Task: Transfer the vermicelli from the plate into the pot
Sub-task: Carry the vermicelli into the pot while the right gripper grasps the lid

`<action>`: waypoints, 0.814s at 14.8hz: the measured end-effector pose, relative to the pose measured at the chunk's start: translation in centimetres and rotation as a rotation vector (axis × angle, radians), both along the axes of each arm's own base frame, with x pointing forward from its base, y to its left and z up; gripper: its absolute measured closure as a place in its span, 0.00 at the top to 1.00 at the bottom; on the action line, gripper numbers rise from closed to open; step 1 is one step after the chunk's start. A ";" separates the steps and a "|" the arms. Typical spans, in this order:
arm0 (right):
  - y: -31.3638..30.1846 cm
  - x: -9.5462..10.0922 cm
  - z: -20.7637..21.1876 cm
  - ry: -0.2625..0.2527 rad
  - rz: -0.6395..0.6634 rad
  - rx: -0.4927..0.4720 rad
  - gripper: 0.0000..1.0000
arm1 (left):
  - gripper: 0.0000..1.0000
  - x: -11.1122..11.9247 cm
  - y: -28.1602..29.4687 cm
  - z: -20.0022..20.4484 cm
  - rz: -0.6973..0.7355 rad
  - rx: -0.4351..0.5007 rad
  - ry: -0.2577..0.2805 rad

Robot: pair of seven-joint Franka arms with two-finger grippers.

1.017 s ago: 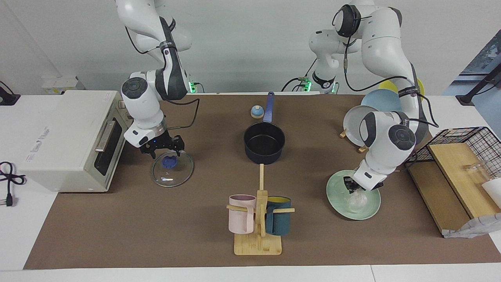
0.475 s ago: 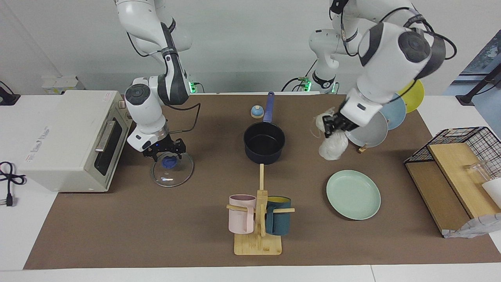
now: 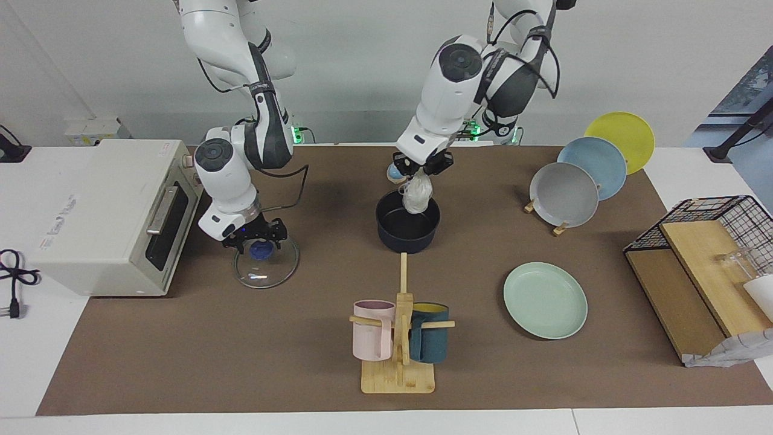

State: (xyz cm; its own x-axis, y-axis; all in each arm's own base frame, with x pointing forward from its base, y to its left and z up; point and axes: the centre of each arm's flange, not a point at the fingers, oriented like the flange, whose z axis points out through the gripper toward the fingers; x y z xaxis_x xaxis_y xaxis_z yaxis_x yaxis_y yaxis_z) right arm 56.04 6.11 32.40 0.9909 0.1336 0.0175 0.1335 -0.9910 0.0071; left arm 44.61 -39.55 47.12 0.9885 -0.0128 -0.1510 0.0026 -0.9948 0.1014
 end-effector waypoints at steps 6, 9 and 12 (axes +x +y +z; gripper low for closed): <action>0.0 0.7 -0.3 0.000 0.025 0.000 0.90 | 0.24 -0.6 -0.2 -7.6 0.025 -0.006 -0.025; 0.0 0.9 0.0 -0.006 0.027 0.000 0.83 | 0.24 0.3 -0.6 -10.4 0.037 -0.020 -0.042; 0.1 0.9 0.0 -0.007 0.027 0.000 0.74 | 0.24 1.3 -0.8 -12.3 0.028 -0.037 -0.064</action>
